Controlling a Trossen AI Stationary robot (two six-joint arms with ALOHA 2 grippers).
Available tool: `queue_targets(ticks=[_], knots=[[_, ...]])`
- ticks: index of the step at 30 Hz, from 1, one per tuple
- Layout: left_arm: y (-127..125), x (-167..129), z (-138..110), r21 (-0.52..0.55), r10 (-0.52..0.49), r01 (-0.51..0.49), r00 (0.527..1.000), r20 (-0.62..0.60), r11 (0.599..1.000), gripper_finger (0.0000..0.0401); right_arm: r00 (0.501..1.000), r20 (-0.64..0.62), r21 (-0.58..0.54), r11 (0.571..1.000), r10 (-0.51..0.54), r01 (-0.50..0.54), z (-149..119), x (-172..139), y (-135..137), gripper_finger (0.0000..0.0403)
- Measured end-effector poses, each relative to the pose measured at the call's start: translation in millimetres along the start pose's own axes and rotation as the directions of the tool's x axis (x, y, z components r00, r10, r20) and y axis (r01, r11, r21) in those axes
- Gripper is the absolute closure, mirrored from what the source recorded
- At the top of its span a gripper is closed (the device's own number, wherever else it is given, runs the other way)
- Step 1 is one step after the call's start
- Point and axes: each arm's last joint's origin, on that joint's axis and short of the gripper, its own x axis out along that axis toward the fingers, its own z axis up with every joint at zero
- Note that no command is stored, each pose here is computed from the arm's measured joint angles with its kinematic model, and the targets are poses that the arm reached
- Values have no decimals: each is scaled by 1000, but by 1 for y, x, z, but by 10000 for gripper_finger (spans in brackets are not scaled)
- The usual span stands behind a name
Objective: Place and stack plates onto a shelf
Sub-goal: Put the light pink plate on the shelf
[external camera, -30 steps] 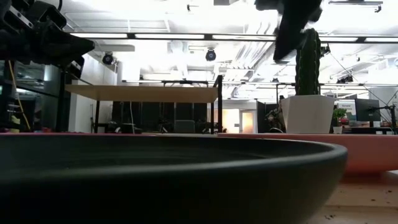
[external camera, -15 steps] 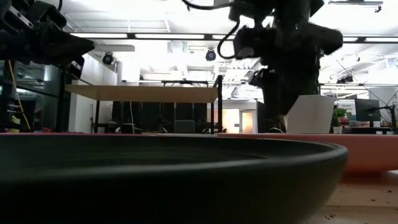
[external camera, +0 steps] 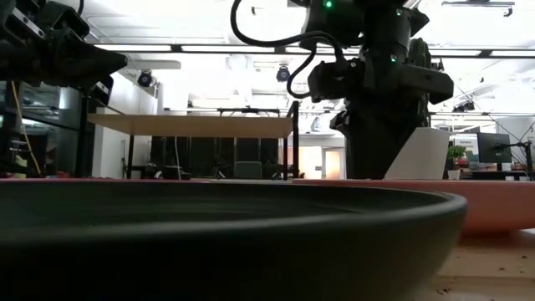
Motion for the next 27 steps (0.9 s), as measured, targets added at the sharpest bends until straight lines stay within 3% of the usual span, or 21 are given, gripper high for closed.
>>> queue_targets(ticks=[17,27], knots=[[0,0,0,0,0,0,1000,0,1000,401,999,-35,-9,1000,-9,8,1,16,-1,242],[0,0,0,0,0,0,1000,0,1000,401,999,-35,-12,1000,-10,10,1,16,-3,336]])
